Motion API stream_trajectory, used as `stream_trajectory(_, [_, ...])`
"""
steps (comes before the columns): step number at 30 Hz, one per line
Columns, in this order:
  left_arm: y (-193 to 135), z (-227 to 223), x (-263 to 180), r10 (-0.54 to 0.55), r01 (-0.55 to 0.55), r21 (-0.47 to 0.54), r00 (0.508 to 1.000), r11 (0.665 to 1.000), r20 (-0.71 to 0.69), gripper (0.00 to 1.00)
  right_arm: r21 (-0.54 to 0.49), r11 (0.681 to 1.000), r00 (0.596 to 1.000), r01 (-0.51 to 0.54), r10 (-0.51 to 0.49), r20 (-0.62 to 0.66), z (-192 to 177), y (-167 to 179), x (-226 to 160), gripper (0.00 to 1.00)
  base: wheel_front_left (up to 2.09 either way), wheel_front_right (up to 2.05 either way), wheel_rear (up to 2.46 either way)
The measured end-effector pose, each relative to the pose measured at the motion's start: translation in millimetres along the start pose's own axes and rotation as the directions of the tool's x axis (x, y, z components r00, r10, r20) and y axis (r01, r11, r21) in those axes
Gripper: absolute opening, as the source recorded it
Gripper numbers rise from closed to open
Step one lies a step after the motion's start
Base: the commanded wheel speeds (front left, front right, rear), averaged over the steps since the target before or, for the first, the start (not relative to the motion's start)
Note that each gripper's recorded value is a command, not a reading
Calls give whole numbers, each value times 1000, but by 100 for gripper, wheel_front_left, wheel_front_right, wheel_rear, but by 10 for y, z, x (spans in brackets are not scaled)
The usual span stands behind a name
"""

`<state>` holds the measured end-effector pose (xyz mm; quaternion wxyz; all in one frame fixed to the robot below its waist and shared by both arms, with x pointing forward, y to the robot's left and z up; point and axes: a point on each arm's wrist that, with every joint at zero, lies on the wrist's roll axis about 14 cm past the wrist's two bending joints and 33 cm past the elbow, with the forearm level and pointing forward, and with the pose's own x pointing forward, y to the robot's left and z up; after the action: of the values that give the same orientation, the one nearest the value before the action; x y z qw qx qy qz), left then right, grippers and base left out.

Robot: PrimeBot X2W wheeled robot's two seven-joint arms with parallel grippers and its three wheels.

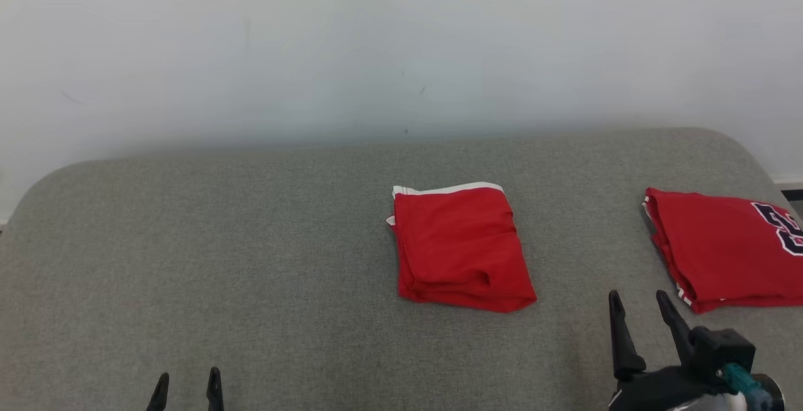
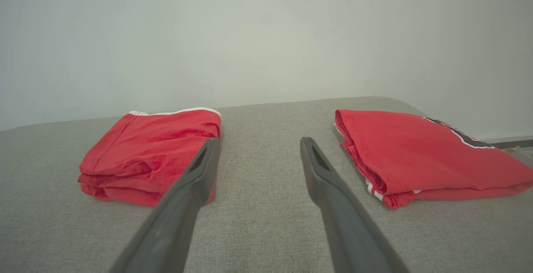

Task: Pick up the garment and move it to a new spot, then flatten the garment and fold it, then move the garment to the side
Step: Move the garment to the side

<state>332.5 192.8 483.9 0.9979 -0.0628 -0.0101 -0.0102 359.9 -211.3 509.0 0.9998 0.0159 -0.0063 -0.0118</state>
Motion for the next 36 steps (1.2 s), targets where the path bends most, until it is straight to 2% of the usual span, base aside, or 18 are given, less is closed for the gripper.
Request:
stream_trajectory(3, [11, -6, -12, 5, -5, -1, 1000, 1000, -2, 100, 35, 999, 997, -7, 10, -72, -4, 35, 103, 100, 0, 0, 0])
stream_trajectory(6, [8, -18, -18, 5, -5, -2, 1000, 1000, -5, 100, 46, 999, 978, -17, 26, -205, -35, 81, 242, 100, 0, 0, 0])
stream_trajectory(9, [-4, -18, -15, 4, -4, -4, 1000, 1000, -5, 100, 71, 997, 948, -35, 56, -315, 24, 158, 402, 100, 0, 0, 0])
stream_trajectory(11, [-5, -35, -14, 4, -4, -4, 1000, 1000, -11, 100, 52, 997, 916, -60, 75, -393, 46, 212, 507, 100, 0, 0, 0])
stream_trajectory(16, [-59, -58, 79, -13, 13, -4, 1000, 1000, -20, 100, 39, 996, 852, -76, 85, -517, 69, 256, 807, 100, 0, 0, 0])
stream_trajectory(18, [-58, -50, 103, -13, 13, -4, 1000, 1000, -18, 100, 13, 997, 839, -78, 72, -539, 45, 230, 855, 100, 0, 0, 0])
stream_trajectory(20, [-35, -23, 163, -5, 5, -6, 1000, 1000, -10, 100, -1, 997, 797, -77, 61, -601, -80, 216, 989, 100, 0, 0, 0])
stream_trajectory(22, [-3, -34, 172, 7, -7, -8, 1000, 1000, -15, 100, -4, 996, 772, -91, 68, -633, -176, 275, 1077, 100, 0, 0, 0])
stream_trajectory(28, [136, -154, 178, 52, -53, -3, 997, 999, -56, 100, -3, 992, 723, -126, 90, -685, -474, 474, 1354, 100, 0, 0, 0])
stream_trajectory(33, [204, -219, 229, 74, -74, 0, 994, 997, -78, 100, 18, 995, 683, -101, 82, -726, -809, 497, 1496, 100, 0, 0, 0])
stream_trajectory(36, [257, -256, 248, 90, -89, 7, 992, 996, -91, 100, 31, 994, 642, -107, 93, -761, -1055, 596, 1507, 100, 0, 0, 0])
